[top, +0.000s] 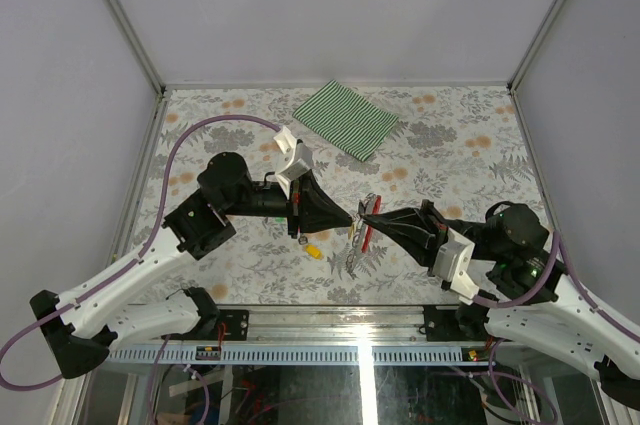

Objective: Put the keys on the keyring

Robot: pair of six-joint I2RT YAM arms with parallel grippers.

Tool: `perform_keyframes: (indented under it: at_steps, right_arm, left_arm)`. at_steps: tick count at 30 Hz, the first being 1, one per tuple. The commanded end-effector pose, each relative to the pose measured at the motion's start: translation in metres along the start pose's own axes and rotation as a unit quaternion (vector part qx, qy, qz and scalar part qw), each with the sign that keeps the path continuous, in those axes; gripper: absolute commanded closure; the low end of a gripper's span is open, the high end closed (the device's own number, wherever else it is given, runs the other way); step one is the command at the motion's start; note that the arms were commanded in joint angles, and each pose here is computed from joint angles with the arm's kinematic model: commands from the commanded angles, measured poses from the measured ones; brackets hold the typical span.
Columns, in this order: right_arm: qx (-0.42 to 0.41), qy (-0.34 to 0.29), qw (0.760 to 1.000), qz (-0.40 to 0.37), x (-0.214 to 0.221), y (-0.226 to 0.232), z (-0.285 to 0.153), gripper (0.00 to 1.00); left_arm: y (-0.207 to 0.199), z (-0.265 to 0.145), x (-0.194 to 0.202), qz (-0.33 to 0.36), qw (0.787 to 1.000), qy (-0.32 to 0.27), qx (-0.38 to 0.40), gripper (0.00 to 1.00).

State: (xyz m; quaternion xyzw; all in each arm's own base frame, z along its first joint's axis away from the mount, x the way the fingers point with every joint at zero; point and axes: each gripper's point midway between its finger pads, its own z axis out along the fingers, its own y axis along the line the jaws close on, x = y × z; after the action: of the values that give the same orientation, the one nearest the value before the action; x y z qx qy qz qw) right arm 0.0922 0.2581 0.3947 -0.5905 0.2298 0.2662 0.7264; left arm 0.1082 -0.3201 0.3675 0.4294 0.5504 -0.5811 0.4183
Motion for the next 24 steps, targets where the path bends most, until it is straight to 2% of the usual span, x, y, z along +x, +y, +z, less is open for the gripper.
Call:
perform_keyframes:
  at_steps: [1,24]
  right_arm:
    - [0.018,0.002,0.999,-0.027,-0.005,-0.01,-0.003,1.0]
    - [-0.004,0.045,0.998,-0.04,0.019,0.0,-0.003,1.0]
  left_arm:
    - [-0.007,-0.002,-0.017,0.025,0.999,-0.027,0.006,1.0]
    - [-0.01,-0.003,-0.022,0.026,0.999,-0.033,0.008,1.0]
